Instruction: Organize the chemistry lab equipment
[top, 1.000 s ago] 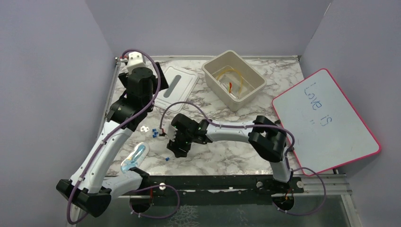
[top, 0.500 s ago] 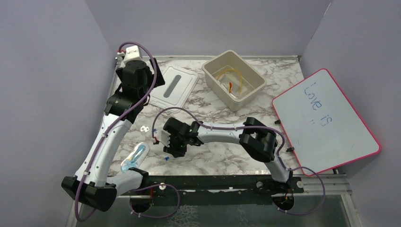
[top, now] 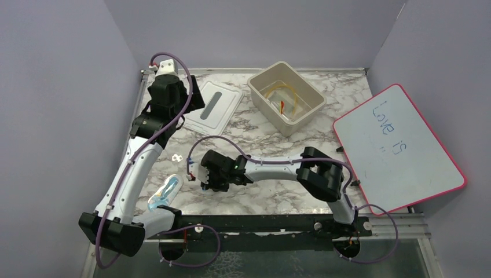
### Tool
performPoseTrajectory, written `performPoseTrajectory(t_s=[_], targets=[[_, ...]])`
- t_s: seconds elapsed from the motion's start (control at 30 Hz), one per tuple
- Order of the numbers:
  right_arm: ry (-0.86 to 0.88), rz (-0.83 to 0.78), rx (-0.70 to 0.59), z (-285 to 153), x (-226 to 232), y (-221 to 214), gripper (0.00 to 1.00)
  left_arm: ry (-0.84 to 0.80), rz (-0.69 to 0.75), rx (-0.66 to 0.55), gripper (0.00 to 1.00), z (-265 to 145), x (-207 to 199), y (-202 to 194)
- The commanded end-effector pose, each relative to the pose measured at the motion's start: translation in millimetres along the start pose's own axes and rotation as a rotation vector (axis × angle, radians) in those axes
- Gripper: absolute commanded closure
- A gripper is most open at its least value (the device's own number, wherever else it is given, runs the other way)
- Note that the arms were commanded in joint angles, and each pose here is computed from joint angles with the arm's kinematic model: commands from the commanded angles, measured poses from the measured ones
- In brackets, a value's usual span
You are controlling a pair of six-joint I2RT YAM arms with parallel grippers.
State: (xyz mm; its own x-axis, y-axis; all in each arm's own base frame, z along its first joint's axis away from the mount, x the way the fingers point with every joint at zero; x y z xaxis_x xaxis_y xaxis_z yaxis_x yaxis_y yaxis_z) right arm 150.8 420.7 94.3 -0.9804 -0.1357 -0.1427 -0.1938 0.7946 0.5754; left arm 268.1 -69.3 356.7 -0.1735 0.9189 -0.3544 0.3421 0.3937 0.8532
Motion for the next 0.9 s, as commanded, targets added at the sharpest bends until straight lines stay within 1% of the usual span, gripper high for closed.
performPoseTrajectory(t_s=[0.0,0.13,0.27,0.47,0.6,0.67,0.87], targets=[[-0.169,0.037,-0.019,-10,-3,-10,0.95,-0.037,-0.023,0.103,0.01,3,3,-20],[-0.302,0.087,-0.092,-26,-4,-15,0.96,-0.054,-0.042,0.135,0.01,2,4,-28],[-0.42,0.139,-0.184,-44,-7,-15,0.96,-0.113,-0.066,0.211,0.01,4,0,-40],[-0.608,0.215,-0.285,-68,-11,-23,0.96,-0.196,-0.129,0.411,0.02,11,-1,-82],[-0.692,0.258,-0.373,-88,-14,-26,0.96,-0.308,-0.191,0.556,0.03,8,-5,-107],[-0.736,0.28,-0.421,-98,-17,-26,0.96,-0.353,-0.216,0.608,0.05,6,-6,-116],[-0.827,0.32,-0.498,-115,-25,-29,0.95,-0.516,-0.256,0.746,0.09,-1,-11,-133]])
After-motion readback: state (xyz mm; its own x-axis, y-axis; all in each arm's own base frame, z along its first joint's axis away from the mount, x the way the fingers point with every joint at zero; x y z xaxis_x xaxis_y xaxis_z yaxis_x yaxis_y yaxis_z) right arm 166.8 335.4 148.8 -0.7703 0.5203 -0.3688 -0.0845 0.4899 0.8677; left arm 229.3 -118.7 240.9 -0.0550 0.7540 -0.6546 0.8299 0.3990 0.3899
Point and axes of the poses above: each gripper's point midway between its finger pads, its own z axis out along the fingers, its own x axis along the line the jaws close on, y = z × x, the point moved 9 cm from there along -z, back along the fingers, and after that the axes turned 9 degrees about -z, right-handed, at the moved point
